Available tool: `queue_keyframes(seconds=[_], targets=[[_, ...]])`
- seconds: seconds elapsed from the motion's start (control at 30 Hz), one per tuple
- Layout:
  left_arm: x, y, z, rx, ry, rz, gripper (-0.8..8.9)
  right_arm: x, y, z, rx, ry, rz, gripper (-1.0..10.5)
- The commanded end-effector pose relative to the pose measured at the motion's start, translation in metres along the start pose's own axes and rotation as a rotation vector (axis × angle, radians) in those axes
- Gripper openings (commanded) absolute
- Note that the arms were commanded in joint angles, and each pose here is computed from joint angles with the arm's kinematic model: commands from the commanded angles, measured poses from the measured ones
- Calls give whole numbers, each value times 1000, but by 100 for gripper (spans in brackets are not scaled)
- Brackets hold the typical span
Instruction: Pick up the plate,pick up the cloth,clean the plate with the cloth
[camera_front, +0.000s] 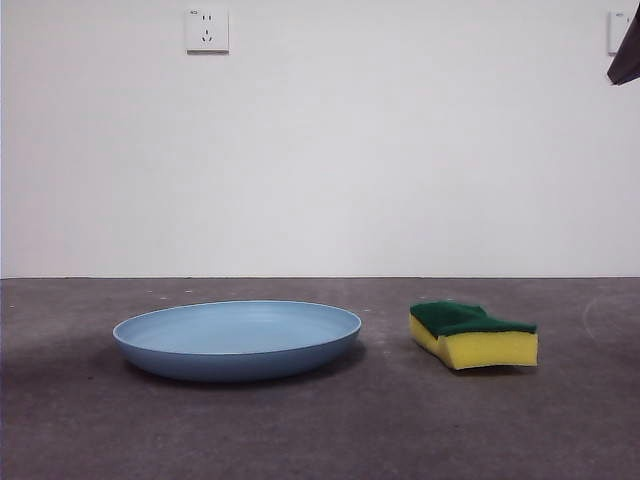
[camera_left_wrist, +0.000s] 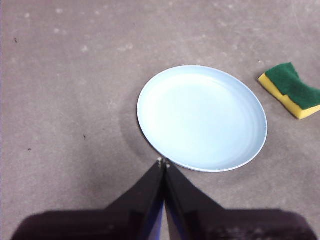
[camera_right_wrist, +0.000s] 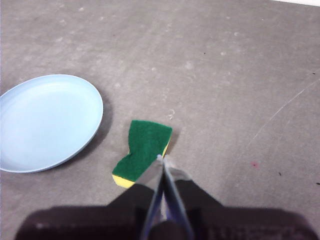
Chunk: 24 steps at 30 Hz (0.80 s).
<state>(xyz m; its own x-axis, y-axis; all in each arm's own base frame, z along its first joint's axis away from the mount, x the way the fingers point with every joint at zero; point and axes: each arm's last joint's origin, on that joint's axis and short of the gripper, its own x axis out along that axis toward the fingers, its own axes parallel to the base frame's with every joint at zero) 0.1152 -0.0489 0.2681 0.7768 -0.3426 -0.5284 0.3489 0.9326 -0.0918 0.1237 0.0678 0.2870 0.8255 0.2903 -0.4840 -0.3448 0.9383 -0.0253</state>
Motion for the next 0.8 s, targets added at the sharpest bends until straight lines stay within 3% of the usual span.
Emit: queue_keyframes(seconds=[0.03,0.27,0.4,0.47,0.63,0.8], targets=[[2,0,-1,-8,9,-6,-3,1,0,-1,12,0,-1,2],[2,0,-1,24,8,8,-3,1,0,-1,12,0,-1,2],[-9,4,-1,41,-54,56,-3,1,0,-1,13,0,-1,2],[-14,6,2,26,-124,74,-3,1,0,-1,13,0,-1,2],[-23,16,5,12,-427,145,-3,1,0,-1,12,0,-1,2],[-15,25,-21,15,-558,190,-3,1,0,-1,12,0,-1,2]])
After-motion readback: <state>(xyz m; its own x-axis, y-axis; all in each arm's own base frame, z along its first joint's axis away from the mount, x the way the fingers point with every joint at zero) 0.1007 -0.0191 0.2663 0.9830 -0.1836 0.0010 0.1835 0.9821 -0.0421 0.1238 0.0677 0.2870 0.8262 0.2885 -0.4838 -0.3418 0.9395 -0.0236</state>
